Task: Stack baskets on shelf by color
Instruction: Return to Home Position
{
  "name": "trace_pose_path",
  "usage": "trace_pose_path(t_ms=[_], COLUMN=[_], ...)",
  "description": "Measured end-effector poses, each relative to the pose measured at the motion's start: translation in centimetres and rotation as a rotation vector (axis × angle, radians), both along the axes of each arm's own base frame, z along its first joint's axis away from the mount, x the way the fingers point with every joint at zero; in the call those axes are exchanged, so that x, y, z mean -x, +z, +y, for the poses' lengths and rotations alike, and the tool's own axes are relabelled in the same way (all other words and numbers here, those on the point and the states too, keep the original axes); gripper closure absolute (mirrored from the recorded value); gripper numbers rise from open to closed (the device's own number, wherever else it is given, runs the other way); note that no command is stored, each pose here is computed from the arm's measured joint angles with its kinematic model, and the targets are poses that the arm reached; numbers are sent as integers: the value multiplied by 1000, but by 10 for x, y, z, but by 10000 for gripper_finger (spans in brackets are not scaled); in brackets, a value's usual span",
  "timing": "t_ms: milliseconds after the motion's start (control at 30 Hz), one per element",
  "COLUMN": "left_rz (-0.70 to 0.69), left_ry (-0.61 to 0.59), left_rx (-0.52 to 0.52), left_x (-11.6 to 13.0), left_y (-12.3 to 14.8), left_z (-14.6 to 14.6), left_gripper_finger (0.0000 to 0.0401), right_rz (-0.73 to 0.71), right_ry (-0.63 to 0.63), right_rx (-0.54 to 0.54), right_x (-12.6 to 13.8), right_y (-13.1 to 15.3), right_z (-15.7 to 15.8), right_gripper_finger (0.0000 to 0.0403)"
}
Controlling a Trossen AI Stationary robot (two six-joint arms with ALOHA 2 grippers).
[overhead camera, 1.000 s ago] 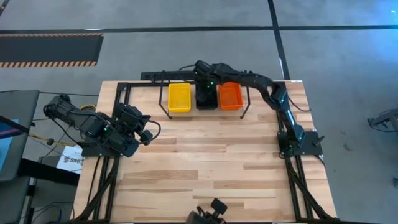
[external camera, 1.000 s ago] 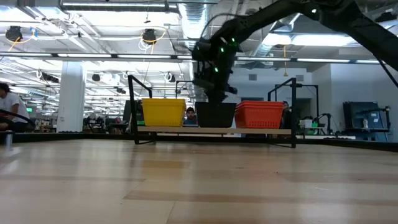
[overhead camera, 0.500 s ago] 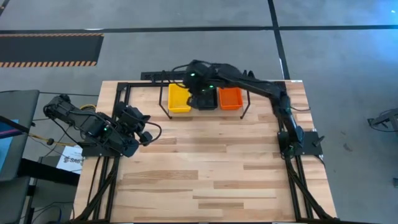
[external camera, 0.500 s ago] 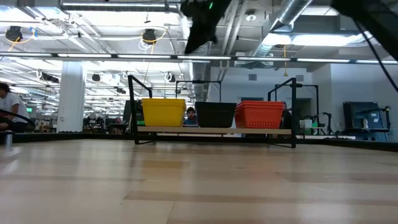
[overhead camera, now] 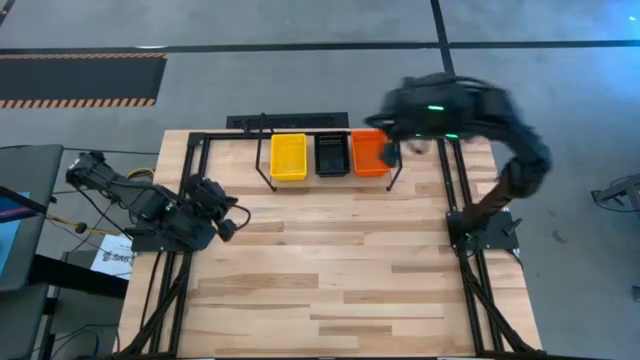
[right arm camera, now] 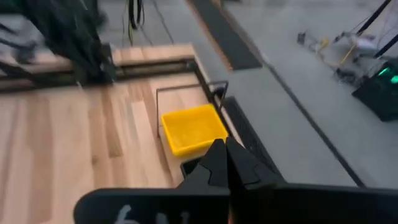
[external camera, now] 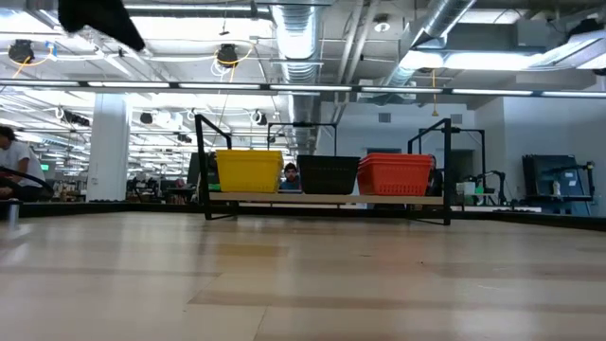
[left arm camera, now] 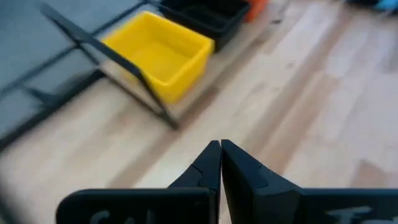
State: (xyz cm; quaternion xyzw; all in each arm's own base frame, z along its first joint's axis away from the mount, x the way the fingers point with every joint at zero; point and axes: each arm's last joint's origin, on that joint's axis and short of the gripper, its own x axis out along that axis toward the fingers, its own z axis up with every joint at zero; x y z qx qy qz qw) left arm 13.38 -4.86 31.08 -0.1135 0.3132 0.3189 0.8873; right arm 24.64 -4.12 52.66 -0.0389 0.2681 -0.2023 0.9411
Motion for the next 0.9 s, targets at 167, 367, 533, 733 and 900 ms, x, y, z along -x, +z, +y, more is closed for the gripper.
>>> trace_pose_path(t_ms=[167, 367, 533, 733, 900], left_rz=[-221, -460, -597, -650, -653], left_ry=[-94, -141, -134, -130, -97], left_rx=[94, 216, 270, 216, 166], left_x=[14, 34, 46, 54, 56], left_y=[-39, -83, -102, -100, -100], left_z=[7, 18, 25, 33, 39], left_gripper_finger=[401, 401, 401, 401, 401], right_rz=[-132, -219, -232, -198, -227], right_ry=[23, 190, 361, 354, 292], right_rx=[-27, -141, -172, -136, -155], right_x=[72, 128, 143, 160, 177], right_y=[27, 36, 38, 32, 24], right_z=[30, 56, 74, 84, 83], right_gripper_finger=[403, 403, 403, 403, 403])
